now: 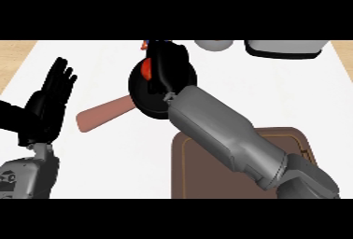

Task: Pick the tomato from the tray and place it in the pot

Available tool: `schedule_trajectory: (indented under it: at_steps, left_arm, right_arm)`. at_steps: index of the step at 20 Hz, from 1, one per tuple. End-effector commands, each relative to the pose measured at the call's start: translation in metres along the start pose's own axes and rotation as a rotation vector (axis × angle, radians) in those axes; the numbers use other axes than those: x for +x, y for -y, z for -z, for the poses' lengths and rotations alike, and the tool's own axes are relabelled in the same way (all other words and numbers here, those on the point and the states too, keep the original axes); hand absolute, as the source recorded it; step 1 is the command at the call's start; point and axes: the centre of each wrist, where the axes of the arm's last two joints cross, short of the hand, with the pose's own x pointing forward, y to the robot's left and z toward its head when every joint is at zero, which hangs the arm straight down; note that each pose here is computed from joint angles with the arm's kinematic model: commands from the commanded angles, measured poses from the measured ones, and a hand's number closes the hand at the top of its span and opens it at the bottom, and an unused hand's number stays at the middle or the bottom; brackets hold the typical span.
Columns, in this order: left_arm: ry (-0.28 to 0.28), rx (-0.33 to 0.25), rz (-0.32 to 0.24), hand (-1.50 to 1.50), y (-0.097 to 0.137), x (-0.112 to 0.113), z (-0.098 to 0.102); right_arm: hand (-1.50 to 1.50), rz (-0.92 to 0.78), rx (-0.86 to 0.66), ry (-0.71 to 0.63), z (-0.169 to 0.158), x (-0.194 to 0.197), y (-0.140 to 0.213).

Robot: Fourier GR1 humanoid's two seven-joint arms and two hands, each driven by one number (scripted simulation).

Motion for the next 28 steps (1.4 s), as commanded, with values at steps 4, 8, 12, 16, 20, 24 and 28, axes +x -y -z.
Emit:
schedule_trajectory:
  at_steps: [4, 8, 12, 16, 20, 24, 28]
  left_arm:
    - [0.016, -0.023, 0.004, 0.00, 0.007, 0.007, 0.005]
    - [0.009, -0.033, -0.011, 0.00, 0.006, 0.009, 0.003]
    - [0.002, -0.024, 0.001, 0.00, 0.010, 0.009, 0.011]
    - [0.019, -0.006, -0.013, 0.00, 0.013, 0.006, 0.009]
    - [-0.011, 0.018, -0.004, 0.00, -0.002, -0.002, -0.001]
    - [-0.004, 0.053, 0.006, 0.00, 0.004, -0.009, 0.008]
    - [-0.016, 0.060, 0.004, 0.00, -0.007, -0.004, -0.013]
  right_arm:
    - [-1.50, 0.184, 0.150, -0.100, 0.005, -0.037, -0.013]
    - [-1.50, 0.328, 0.191, -0.078, 0.009, -0.045, -0.012]
    - [-1.50, 0.555, 0.114, -0.040, 0.008, -0.040, 0.000]
    - [-1.50, 0.720, 0.039, -0.056, 0.014, -0.052, 0.005]
    - [-1.50, 0.846, 0.053, -0.076, 0.022, -0.070, 0.007]
    - [-1.50, 0.863, 0.082, -0.070, 0.041, -0.106, 0.020]
    - [-1.50, 0.879, 0.099, -0.071, 0.042, -0.145, 0.034]
